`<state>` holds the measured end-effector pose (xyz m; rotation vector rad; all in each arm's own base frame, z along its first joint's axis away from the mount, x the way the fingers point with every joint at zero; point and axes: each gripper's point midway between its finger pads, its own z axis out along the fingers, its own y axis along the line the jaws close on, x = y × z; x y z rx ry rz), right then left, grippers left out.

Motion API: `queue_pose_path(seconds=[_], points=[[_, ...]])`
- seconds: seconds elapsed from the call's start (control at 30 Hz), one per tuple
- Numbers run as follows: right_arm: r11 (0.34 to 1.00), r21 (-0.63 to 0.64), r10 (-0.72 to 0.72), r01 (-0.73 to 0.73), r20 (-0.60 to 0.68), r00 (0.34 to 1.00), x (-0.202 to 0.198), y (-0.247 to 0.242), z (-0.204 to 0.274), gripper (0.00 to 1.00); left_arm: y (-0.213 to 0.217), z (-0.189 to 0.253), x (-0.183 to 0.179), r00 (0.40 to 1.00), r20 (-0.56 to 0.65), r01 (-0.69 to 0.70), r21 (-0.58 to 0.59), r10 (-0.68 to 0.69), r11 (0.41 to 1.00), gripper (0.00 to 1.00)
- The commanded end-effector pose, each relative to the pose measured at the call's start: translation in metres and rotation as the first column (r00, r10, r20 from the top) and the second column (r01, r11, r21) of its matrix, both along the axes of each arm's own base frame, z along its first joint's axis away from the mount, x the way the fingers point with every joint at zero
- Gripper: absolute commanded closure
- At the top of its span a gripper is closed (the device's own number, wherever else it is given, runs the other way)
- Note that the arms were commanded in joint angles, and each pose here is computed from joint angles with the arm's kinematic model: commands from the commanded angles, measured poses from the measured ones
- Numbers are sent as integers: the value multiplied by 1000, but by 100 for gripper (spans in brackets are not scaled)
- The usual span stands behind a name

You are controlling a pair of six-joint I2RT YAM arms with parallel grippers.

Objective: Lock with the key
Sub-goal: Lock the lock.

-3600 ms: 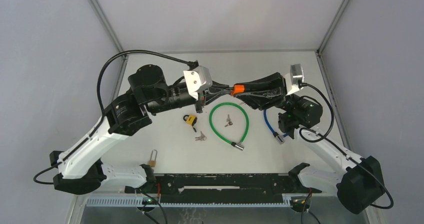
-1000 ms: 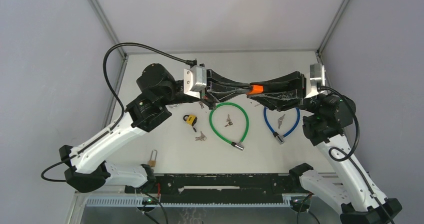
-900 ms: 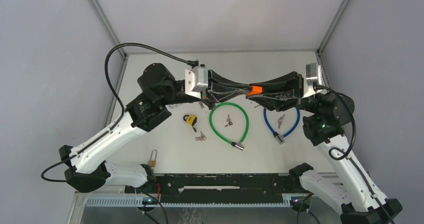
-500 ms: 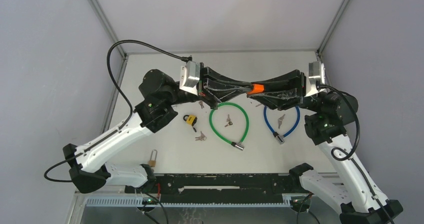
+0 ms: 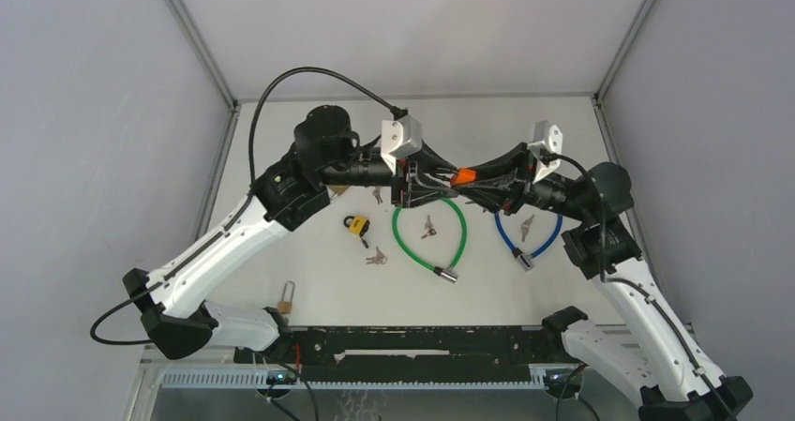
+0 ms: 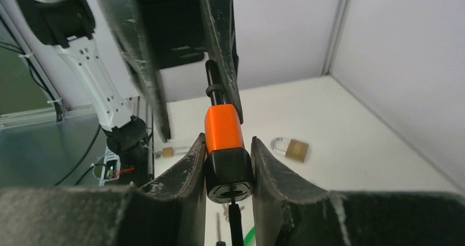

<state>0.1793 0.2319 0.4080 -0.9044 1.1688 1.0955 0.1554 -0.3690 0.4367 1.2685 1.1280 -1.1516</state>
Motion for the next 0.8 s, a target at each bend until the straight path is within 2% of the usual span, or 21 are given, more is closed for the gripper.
queue_pose_path(seconds=[0.0, 0.17, 0.27, 0.37, 0.43, 0.6, 0.77], points=[[994, 18, -104, 104, 8, 995, 19, -4, -6, 100, 13, -10, -11, 998, -54, 41, 109, -36, 993, 45], [992, 23, -125, 126, -20, 992, 19, -8, -14, 100, 31, -7, -5, 1000, -29, 4, 138, 0, 990, 28], [995, 22, -97, 98, -26, 995, 14, -6, -15, 100, 49, -13, -1, 999, 34, -29, 162, 24, 986, 22], [999, 5, -32, 32, -19, 999, 4, -2, -16, 100, 68, -24, 8, 992, 78, -112, 206, 98, 972, 20], [1000, -12, 14, -14, -15, 1000, -4, 0, -19, 100, 75, -36, 0, 994, 64, -106, 229, 93, 968, 21], [997, -40, 70, -70, -17, 997, -18, 4, -26, 100, 79, -49, -17, 991, -57, -116, 136, 124, 984, 23], [985, -82, 146, -152, -83, 986, -24, 17, -34, 100, 85, -71, -32, 976, -171, -130, 54, 137, 990, 23]])
